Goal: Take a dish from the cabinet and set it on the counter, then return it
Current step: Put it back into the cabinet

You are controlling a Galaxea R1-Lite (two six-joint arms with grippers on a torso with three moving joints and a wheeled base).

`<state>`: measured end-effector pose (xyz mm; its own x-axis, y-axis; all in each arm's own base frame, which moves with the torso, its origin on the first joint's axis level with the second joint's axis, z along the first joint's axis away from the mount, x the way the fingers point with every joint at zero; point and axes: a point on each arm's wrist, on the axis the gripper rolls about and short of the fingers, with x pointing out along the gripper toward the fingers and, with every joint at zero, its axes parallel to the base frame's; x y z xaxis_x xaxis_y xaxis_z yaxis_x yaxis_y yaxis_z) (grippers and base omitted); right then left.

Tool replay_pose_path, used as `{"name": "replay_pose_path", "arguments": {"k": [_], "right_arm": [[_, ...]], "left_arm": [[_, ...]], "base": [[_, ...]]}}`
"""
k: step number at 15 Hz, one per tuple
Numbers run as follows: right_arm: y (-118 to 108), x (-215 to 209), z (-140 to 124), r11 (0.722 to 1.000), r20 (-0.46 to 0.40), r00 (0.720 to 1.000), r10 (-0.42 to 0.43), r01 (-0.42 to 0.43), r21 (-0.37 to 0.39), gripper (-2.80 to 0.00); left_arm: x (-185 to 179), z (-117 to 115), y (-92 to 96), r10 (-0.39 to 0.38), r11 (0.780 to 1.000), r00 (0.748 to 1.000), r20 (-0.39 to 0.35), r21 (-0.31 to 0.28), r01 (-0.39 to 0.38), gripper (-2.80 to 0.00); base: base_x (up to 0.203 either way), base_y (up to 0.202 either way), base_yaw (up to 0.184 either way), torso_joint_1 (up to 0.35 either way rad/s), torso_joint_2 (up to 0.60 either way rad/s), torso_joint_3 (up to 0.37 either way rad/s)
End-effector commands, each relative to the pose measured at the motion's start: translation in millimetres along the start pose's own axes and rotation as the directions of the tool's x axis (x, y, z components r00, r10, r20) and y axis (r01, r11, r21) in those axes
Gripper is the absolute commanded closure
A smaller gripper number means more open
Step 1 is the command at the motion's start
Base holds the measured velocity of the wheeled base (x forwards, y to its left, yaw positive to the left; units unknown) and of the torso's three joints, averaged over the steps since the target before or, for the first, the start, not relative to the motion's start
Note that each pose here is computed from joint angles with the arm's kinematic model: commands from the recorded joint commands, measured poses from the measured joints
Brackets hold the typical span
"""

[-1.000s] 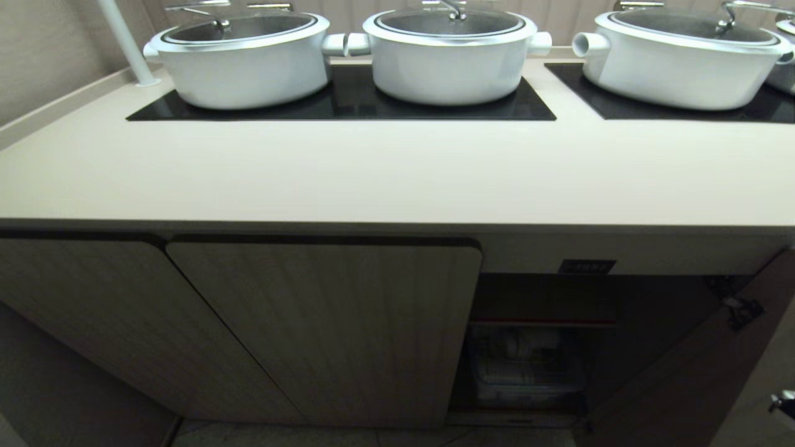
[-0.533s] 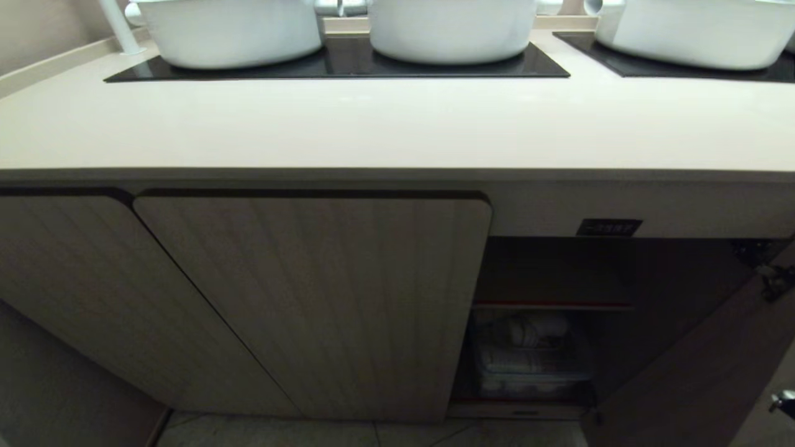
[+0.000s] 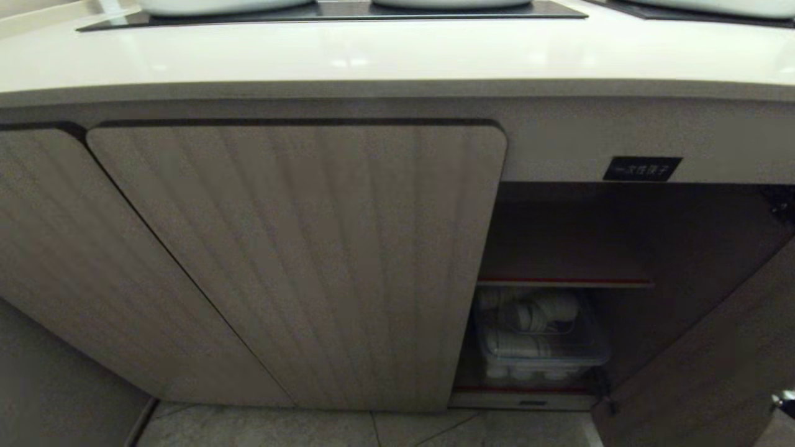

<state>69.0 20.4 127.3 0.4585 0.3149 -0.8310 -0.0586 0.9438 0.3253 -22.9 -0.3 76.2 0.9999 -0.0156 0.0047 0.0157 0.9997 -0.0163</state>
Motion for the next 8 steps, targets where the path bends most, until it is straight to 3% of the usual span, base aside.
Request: {"name": "replay_pose_path", "arguments": {"k": [1,4,8], "right_arm": [[0.0,0.2,-0.2,1.000,-0.005,1.000,0.001,-0.001,0.003,0.00],[-0.6,1.2,-1.3,1.000,-0.012,1.000,0.000,0.000,0.005,0.00],[-0.9,1.6,-1.9,1.000,-0.015,1.000,-0.001,0.001,0.005,0.00]], "left_arm": [[0.0,-0.1,0.0,0.000,1.000,1.000,0.001,0.000,0.000,0.00],[-0.1,0.1,0.0,0.000,1.000,1.000,0.001,0.000,0.000,0.00],[0.0,-0.2,0.0,0.001,1.000,1.000,0.000,0.000,-0.001,0.00]], "base": [[0.000,0.000,0.000,-0.109,0.45,0.351],[0.000,0.000,0.000,-0.080,0.42,0.343],[0.000,0.000,0.000,-0.018,0.11,0.086]]}}
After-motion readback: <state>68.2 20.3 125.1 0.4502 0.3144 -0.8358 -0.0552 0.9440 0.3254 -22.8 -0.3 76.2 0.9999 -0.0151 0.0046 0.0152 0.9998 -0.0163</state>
